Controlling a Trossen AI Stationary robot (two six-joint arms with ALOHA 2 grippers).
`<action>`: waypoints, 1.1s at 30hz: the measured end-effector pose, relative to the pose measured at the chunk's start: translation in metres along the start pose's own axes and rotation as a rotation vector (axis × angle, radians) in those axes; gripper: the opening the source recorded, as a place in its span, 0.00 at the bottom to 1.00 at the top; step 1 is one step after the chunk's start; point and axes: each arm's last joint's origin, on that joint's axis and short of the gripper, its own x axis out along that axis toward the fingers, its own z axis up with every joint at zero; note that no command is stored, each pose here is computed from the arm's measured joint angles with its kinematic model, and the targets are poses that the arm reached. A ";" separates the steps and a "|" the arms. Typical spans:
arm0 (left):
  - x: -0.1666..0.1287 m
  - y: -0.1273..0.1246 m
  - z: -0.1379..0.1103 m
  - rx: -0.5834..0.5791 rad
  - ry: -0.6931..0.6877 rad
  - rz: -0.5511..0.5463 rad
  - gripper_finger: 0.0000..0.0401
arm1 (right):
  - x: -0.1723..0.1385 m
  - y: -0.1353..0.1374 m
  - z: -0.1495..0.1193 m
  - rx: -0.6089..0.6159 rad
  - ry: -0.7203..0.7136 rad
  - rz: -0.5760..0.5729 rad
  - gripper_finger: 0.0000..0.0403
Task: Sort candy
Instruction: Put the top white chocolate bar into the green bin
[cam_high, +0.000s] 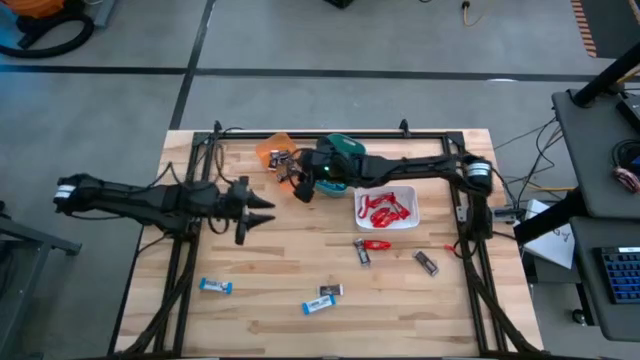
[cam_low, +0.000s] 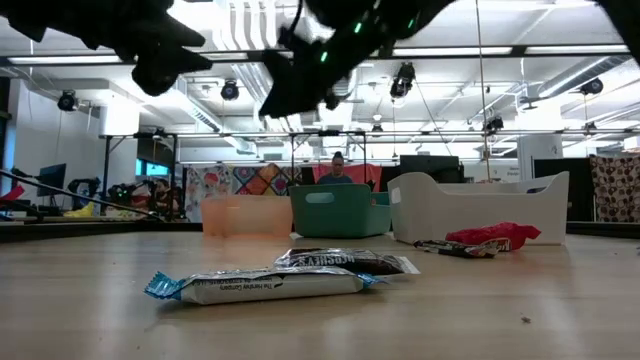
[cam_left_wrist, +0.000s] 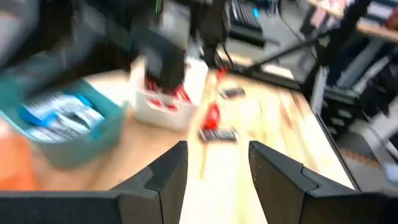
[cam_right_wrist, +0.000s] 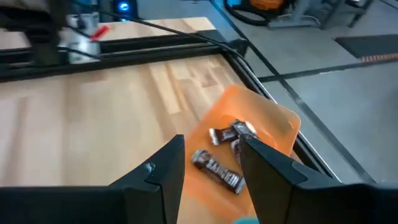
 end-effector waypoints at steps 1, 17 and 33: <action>0.003 -0.003 -0.002 -0.007 0.030 -0.012 0.38 | -0.010 0.004 0.004 -0.018 0.002 0.012 0.36; 0.027 -0.052 -0.040 0.020 0.828 0.036 0.38 | -0.131 0.062 -0.003 -0.117 0.112 0.220 0.33; 0.024 -0.104 -0.101 0.054 1.358 -0.057 0.38 | -0.154 0.098 -0.016 -0.157 0.126 0.319 0.33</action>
